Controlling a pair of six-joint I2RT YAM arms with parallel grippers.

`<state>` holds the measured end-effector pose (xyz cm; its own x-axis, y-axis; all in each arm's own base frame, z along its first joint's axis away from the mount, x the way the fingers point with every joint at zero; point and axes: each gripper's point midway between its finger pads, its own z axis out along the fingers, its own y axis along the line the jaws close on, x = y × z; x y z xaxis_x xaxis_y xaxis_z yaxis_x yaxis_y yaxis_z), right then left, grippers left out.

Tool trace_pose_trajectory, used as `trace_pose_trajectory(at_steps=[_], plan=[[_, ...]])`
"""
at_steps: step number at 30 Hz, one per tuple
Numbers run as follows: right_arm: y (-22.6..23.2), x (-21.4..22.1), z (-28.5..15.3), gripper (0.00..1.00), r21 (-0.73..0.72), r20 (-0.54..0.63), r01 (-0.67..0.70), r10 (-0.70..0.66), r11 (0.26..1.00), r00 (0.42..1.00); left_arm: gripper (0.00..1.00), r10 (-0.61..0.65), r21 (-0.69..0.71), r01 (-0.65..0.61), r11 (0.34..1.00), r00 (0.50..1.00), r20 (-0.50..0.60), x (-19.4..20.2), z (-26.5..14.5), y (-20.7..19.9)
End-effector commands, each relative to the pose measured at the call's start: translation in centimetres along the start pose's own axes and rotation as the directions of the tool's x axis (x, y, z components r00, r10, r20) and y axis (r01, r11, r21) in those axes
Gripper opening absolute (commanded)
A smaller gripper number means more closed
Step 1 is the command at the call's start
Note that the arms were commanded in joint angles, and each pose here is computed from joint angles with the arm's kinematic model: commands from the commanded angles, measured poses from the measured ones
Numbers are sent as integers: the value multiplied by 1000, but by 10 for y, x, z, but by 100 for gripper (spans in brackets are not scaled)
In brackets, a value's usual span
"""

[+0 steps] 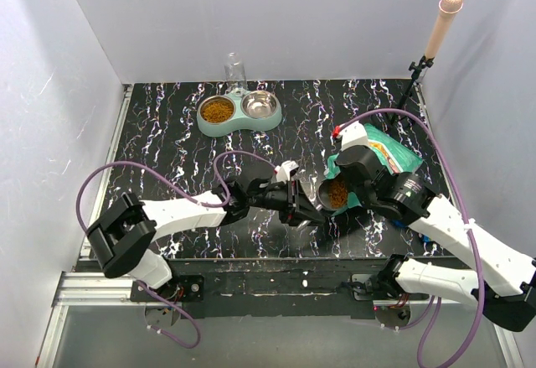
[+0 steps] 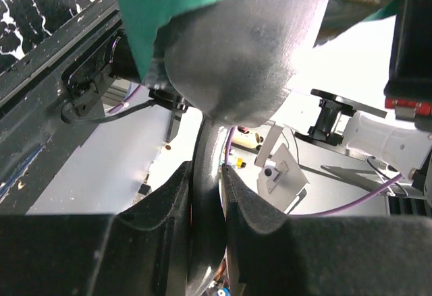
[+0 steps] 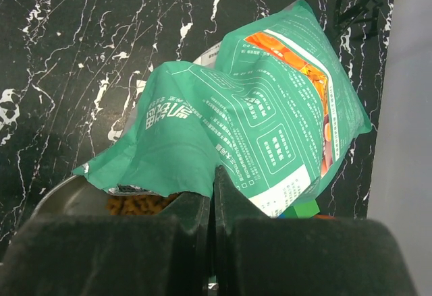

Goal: Serve the pet food

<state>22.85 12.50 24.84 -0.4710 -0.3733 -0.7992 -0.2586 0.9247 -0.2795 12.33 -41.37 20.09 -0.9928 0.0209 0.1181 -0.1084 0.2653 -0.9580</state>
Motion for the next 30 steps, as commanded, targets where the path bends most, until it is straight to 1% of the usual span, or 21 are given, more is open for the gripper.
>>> trace_pose_trajectory(at_steps=[1,5,8,10,12,13,14,15,16,17,18,20,22,24,27,30], plan=[[-21,-35,-7,1,70,115,-57,48,996,992,0,15,62,-15,998,1000,9,9,-19,-16],[-24,-41,-10,1,62,122,-67,59,996,991,0,-11,105,9,994,1000,24,15,-30,-16],[-24,-43,-12,1,52,125,-75,68,996,990,0,0,160,-9,987,998,58,12,-33,-22],[-25,-45,-13,1,50,127,-83,76,995,989,0,25,164,-32,986,999,48,4,-19,-19],[-26,-48,-16,1,41,135,-94,88,995,987,0,30,174,-34,984,999,24,-10,5,-11],[-27,-49,-18,1,37,135,-101,95,994,986,0,28,213,-29,977,1000,9,-15,13,-17],[-27,-50,-18,1,34,133,-102,97,994,986,0,13,285,-16,958,1000,10,-18,13,-29],[-27,-50,-19,1,32,125,-97,92,995,988,0,-12,345,-1,939,999,37,-20,7,-36],[-28,-50,-21,1,34,121,-99,94,994,988,0,-14,399,-14,917,998,68,-19,-4,-47],[-30,-50,-23,1,37,120,-102,96,994,988,0,-23,371,-10,929,996,84,-17,-9,-44],[-31,-51,-25,1,34,124,-104,99,994,987,0,15,331,-51,942,994,111,-15,-14,-42],[-33,-52,-26,1,31,137,-111,105,993,985,0,43,279,-80,957,990,134,-17,-21,-38],[-33,-50,-24,1,34,134,-97,91,995,987,0,14,310,-46,950,994,105,-23,-23,-37],[-33,-48,-23,1,39,125,-95,90,995,988,0,-22,346,-14,938,995,99,-28,-23,-36],[-39,-48,-23,1,57,122,-112,104,992,987,0,-33,310,2,951,995,97,-26,-24,-32],[-45,-49,-23,1,82,129,-127,116,988,985,0,-53,331,19,943,994,92,-17,-37,-39]])
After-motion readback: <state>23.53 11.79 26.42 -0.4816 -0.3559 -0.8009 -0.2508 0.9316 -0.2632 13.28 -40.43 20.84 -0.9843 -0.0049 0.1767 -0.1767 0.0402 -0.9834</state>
